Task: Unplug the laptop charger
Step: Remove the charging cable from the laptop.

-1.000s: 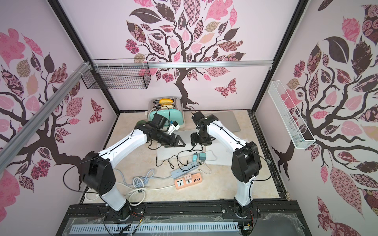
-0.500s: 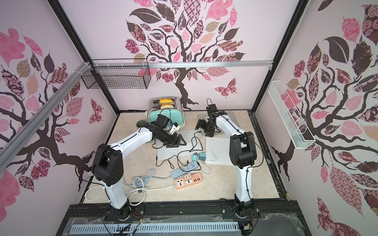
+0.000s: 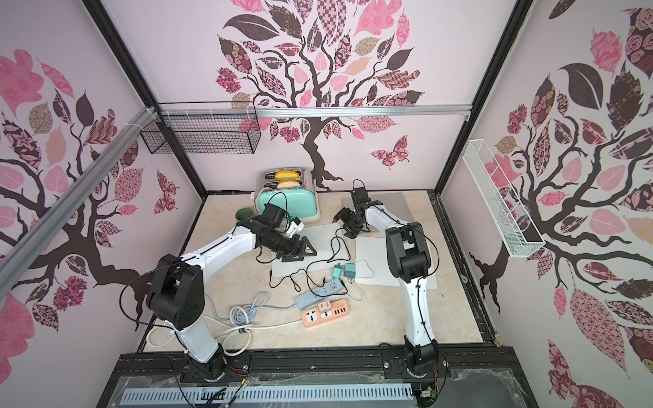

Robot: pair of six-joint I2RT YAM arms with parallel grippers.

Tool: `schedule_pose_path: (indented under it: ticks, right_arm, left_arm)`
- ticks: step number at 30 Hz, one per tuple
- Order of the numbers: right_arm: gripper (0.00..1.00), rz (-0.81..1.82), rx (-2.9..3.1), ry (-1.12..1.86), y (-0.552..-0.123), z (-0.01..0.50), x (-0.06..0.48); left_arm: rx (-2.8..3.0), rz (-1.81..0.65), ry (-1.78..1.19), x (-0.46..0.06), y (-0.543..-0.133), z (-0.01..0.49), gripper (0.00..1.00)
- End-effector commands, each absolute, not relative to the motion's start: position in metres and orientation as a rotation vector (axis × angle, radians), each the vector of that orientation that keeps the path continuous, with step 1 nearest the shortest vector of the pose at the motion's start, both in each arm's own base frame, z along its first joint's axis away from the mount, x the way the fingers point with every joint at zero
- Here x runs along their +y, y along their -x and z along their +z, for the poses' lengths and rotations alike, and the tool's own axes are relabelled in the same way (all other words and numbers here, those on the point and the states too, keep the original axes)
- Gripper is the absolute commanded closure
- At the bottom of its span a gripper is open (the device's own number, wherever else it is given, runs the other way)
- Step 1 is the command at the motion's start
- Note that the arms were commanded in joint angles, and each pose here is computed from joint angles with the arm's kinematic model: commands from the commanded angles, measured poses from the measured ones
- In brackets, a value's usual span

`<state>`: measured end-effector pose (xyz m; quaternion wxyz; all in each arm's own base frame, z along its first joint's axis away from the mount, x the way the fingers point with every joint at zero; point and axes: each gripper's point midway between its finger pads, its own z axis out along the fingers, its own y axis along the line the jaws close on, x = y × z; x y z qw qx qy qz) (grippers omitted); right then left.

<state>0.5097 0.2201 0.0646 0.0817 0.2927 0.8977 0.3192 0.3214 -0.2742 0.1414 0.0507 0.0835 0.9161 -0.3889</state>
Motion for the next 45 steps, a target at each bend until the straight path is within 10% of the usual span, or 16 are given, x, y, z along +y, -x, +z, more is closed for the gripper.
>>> schedule_pose_path:
  ticks: [1,9,45]
  right_arm:
    - [0.26,0.99,2.601,-0.903,-0.525,0.081,0.225]
    - [0.43,1.036,2.593,-0.975,-0.525,0.071,0.229]
    - [0.57,1.001,2.784,-0.931,-0.491,0.033,0.249]
  left_arm:
    - [2.739,-1.221,-0.272,-0.279,-0.328,0.155,0.25]
    - [2.743,-1.235,-0.275,-0.28,-0.329,0.154,0.25]
    - [2.728,-1.237,-0.243,-0.275,-0.32,0.158,0.25]
